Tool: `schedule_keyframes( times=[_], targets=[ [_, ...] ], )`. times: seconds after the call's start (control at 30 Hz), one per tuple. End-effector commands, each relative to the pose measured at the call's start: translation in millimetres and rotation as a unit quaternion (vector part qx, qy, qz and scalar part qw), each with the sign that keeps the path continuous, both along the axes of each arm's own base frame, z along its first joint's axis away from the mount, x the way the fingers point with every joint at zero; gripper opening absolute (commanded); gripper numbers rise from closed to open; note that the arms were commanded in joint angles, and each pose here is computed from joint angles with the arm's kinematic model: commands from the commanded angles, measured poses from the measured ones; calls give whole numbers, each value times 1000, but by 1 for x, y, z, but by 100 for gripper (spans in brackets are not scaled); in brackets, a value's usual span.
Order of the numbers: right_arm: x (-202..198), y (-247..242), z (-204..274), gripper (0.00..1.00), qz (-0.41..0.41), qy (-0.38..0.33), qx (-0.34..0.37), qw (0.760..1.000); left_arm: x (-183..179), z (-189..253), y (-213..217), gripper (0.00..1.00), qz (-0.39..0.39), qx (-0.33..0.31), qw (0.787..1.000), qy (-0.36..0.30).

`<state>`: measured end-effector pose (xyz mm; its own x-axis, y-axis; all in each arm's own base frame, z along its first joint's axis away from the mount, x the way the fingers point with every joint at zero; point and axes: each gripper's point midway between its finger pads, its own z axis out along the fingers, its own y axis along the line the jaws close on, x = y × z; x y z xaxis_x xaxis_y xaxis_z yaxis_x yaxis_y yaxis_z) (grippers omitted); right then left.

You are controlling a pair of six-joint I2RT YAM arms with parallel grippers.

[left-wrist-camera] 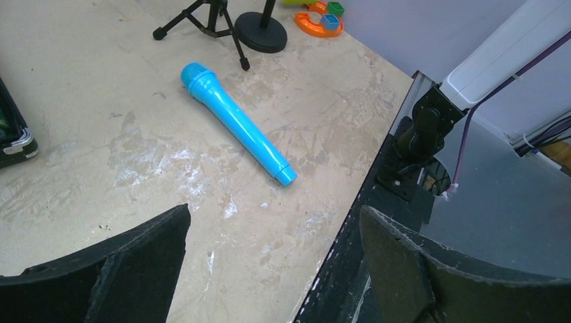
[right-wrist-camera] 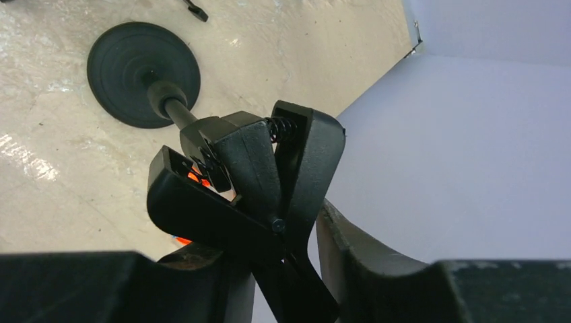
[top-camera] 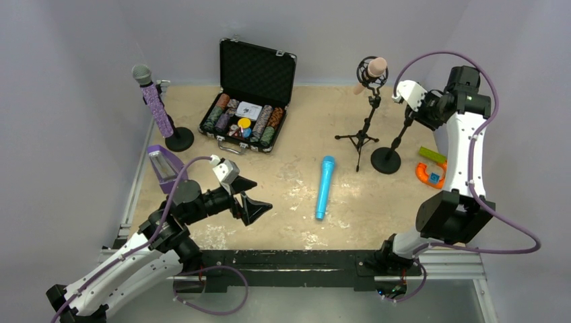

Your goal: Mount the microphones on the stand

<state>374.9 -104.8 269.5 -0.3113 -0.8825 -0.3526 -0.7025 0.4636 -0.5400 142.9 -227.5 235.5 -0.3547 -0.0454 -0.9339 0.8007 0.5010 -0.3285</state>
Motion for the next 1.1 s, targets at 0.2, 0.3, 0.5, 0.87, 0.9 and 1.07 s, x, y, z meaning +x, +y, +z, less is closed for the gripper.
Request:
schedule_keyframes(
  times=[0.2, 0.3, 0.5, 0.87, 0.9, 1.07],
  targets=[
    [-24, 14, 62, 16, 37, -76, -16, 996, 0, 14, -4, 99, -11, -11, 1000, -16],
    [-36, 24, 83, 1, 47, -97, -6, 994, 1, 19, -5, 99, -15, -11, 1000, -20],
    [-69, 57, 109, 0, 91, -114, 26, 989, -1, 28, -7, 99, -25, -7, 999, -29],
    [-129, 162, 104, 0, 214, -49, 137, 966, -5, 54, 6, 99, -19, 14, 998, -64],
    [-132, 169, 104, 0, 220, -45, 145, 964, -5, 55, 8, 99, -17, 16, 998, -65],
    [-141, 209, 110, 0, 268, -22, 213, 939, -5, 60, 17, 99, -2, 23, 997, -70]
  ],
)
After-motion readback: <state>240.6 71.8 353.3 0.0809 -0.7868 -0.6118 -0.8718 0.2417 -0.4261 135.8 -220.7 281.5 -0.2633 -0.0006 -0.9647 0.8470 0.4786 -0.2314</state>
